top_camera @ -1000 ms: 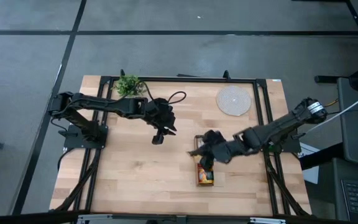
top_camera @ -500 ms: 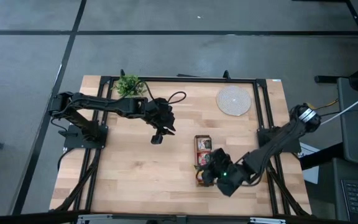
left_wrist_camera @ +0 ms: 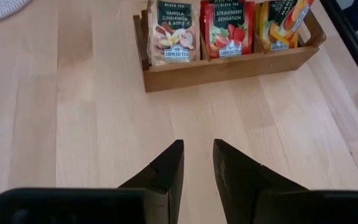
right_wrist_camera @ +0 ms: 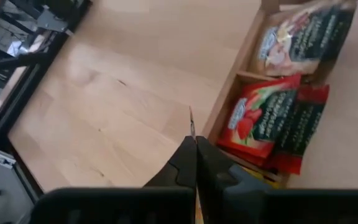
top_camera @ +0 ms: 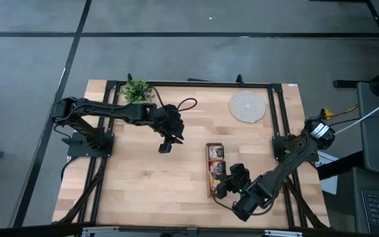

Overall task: Pick & Place Tea
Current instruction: Put the yellow tea bag into the right section of the wooden organizer

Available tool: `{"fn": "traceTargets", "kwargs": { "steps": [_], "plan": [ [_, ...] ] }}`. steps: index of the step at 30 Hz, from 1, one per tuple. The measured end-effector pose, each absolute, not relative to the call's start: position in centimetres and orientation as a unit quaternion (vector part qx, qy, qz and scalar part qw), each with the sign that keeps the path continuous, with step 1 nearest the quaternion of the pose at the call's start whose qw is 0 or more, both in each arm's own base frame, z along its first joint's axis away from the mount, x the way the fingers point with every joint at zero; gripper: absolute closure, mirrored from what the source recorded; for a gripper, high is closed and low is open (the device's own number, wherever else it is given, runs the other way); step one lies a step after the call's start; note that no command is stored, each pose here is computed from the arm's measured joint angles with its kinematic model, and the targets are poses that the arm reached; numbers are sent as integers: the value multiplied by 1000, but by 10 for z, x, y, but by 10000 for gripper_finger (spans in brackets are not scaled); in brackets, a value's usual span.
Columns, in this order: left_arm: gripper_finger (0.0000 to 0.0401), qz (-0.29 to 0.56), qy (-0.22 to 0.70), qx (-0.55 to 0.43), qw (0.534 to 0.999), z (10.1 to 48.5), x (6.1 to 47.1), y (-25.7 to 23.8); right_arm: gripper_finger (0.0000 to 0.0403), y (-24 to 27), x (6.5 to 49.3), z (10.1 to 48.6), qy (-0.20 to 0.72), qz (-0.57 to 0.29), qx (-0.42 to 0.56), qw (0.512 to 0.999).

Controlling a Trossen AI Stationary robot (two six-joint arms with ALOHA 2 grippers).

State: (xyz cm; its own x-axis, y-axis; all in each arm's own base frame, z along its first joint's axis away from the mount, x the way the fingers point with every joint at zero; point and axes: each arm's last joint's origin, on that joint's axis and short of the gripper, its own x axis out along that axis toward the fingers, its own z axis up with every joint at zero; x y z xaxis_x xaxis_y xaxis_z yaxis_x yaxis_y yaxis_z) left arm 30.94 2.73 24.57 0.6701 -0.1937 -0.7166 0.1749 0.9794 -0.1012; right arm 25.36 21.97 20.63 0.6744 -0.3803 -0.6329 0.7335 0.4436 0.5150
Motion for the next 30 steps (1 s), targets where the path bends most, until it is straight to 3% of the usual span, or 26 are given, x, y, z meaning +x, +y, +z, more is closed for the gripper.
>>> {"fn": "traceTargets", "kwargs": {
  "steps": [11, 30],
  "plan": [
    [319, -102, 393, -9, 914, 246, 309, 27, 399, 215, 249, 201, 267, -359, 380, 810],
    [315, -102, 387, -7, 916, 247, 310, 27, 298, 214, 249, 203, 298, -348, 374, 806]
  ]
}}
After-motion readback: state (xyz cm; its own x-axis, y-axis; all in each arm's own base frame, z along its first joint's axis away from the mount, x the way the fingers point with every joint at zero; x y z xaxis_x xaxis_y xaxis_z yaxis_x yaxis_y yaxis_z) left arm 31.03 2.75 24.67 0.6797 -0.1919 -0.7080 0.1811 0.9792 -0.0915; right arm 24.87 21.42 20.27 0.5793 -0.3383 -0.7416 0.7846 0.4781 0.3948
